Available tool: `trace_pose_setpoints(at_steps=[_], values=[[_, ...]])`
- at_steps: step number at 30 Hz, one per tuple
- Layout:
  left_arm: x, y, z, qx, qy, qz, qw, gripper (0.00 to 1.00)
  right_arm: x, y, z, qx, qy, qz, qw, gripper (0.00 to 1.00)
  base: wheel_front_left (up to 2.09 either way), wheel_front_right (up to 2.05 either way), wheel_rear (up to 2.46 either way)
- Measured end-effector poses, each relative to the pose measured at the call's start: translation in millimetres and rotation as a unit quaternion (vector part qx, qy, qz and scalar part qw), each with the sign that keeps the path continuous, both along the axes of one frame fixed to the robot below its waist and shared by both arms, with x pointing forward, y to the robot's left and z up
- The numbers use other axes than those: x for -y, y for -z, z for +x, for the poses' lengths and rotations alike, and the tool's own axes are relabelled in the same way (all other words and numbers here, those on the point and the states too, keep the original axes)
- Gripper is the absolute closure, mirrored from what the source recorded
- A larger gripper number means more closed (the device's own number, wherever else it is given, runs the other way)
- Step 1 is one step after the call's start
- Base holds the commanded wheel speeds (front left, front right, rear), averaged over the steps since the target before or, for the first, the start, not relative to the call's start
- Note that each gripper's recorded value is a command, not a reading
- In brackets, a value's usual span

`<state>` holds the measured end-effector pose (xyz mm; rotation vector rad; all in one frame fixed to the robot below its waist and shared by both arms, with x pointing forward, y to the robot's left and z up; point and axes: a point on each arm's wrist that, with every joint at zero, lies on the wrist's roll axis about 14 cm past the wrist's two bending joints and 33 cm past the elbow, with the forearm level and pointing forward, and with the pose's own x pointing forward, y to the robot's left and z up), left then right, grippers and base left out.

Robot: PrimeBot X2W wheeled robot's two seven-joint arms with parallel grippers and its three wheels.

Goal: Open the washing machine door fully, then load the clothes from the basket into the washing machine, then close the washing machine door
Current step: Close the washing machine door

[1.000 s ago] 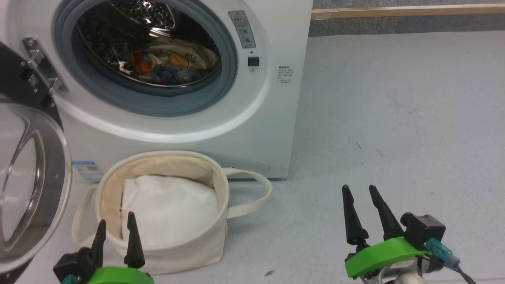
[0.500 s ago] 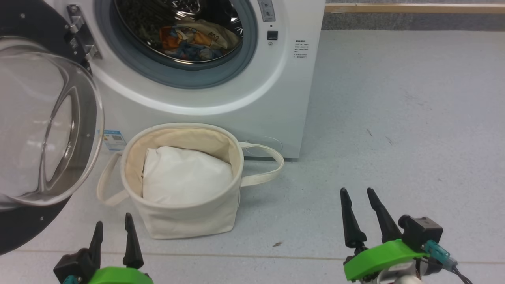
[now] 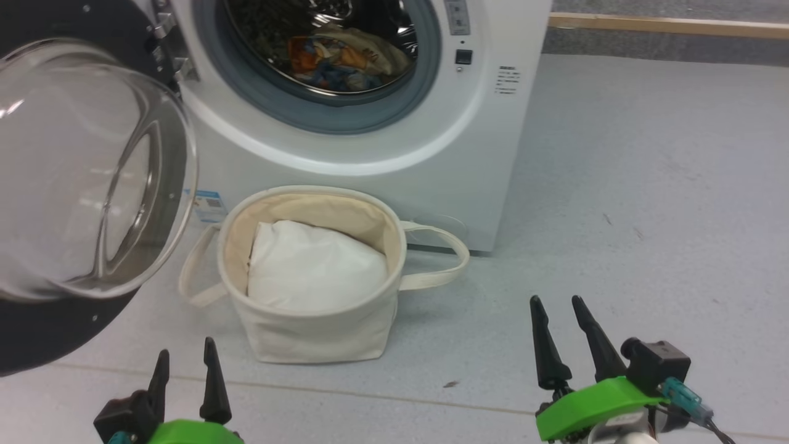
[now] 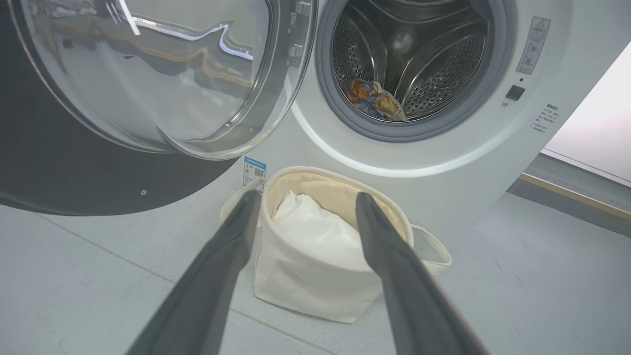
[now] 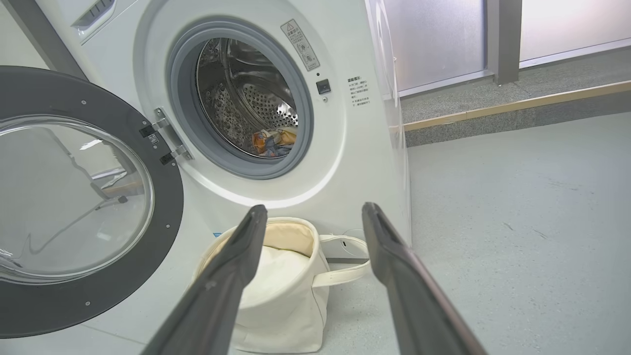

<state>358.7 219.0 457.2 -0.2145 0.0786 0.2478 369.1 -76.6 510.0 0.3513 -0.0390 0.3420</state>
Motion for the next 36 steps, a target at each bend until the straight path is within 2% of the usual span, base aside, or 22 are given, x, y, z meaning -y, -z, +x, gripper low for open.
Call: trace_pose_setpoints(at_steps=[13, 24, 36], values=[[-49, 1, -42, -0.004, -0.079, 0.008, 0.997, 0.0, -56, 4, 4, -0.007, -0.083, 0.001, 0.997, 0.0, 0.0, 0.0, 0.0], [-101, 5, -109, -0.01, -0.184, 0.01, 0.983, 0.0, -129, -2, -2, 0.0, -0.192, 0.005, 0.981, 0.0, 0.0, 0.0, 0.0], [-120, 1, -140, -0.001, -0.223, 0.012, 0.975, 0.0, -161, -6, -14, 0.002, -0.242, 0.009, 0.97, 0.0, 0.0, 0.0, 0.0]])
